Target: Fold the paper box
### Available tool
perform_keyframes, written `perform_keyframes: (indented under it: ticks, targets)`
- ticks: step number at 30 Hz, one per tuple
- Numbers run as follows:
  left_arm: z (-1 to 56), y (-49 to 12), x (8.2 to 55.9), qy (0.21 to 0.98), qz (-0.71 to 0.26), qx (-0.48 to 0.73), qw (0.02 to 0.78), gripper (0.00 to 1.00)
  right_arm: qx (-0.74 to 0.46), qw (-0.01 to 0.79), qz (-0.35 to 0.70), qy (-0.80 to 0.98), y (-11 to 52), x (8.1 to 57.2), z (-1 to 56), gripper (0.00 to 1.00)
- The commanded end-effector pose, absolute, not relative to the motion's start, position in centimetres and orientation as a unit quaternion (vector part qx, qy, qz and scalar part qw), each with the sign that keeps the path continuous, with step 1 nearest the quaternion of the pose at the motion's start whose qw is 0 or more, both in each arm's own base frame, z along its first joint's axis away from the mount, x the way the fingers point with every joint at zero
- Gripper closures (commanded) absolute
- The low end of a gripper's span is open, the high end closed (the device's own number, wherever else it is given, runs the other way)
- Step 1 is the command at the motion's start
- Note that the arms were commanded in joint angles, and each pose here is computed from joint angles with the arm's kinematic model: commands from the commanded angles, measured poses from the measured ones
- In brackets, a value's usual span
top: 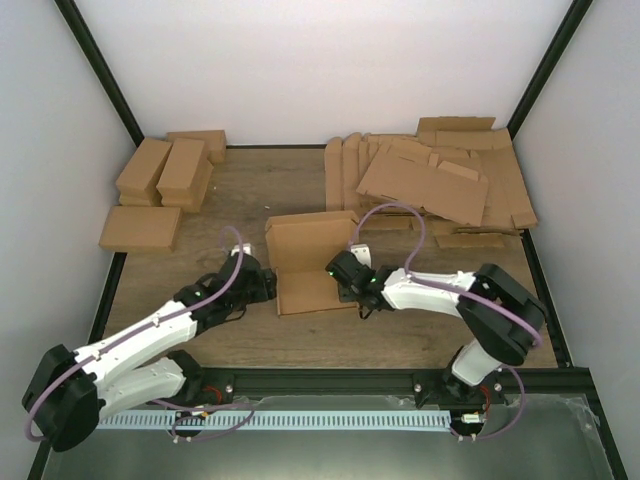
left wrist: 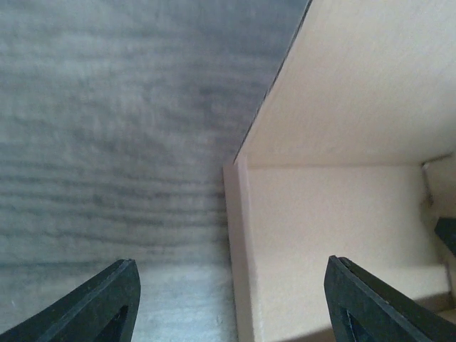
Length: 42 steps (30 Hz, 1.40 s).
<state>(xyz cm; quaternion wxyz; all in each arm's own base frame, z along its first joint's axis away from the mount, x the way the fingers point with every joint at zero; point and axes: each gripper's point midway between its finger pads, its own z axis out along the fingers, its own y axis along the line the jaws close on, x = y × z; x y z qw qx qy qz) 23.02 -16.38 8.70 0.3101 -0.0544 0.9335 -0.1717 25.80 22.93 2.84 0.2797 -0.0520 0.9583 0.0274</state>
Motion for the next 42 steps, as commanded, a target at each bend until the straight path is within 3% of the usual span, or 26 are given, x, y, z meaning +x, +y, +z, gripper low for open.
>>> perform_keyframes:
  ticks: [1, 5, 11, 17, 23, 33, 36, 42]
  targets:
    - [13.8, -15.6, 25.7, 0.909, -0.155, -0.047, 0.384, 0.26, -0.078, 0.334, 0.091, 0.935, 24.5, 26.5, 8.7, 0.47]
    - [16.2, -15.8, 27.2, 0.904, -0.156, -0.034, 0.398, 0.27, -0.106, 0.339, 0.155, 0.922, 24.6, 26.9, 12.4, 0.35]
    - [18.0, -16.8, 29.8, 0.912, -0.168, -0.024, 0.374, 0.42, -0.104, 0.333, 0.183, 0.919, 22.8, 29.7, 16.0, 0.32]
    - [17.9, -17.5, 31.5, 0.920, -0.177, -0.012, 0.350, 0.51, -0.115, 0.324, 0.183, 0.921, 22.4, 32.5, 16.6, 0.47]
    - [17.1, -18.6, 32.4, 0.924, -0.183, 0.010, 0.335, 0.57, -0.135, 0.323, 0.186, 0.918, 23.6, 34.3, 16.6, 0.52]
    - [15.9, -19.2, 32.8, 0.932, -0.180, 0.010, 0.315, 0.89, -0.129, 0.302, 0.203, 0.922, 24.5, 34.4, 16.6, 0.92]
    - [15.6, -19.4, 33.0, 0.933, -0.182, 0.007, 0.311, 0.95, -0.118, 0.308, 0.200, 0.923, 24.3, 34.5, 16.7, 0.94]
    - [16.5, -19.0, 33.5, 0.923, -0.180, -0.001, 0.340, 0.96, -0.101, 0.339, 0.187, 0.917, 23.9, 34.9, 17.2, 0.99]
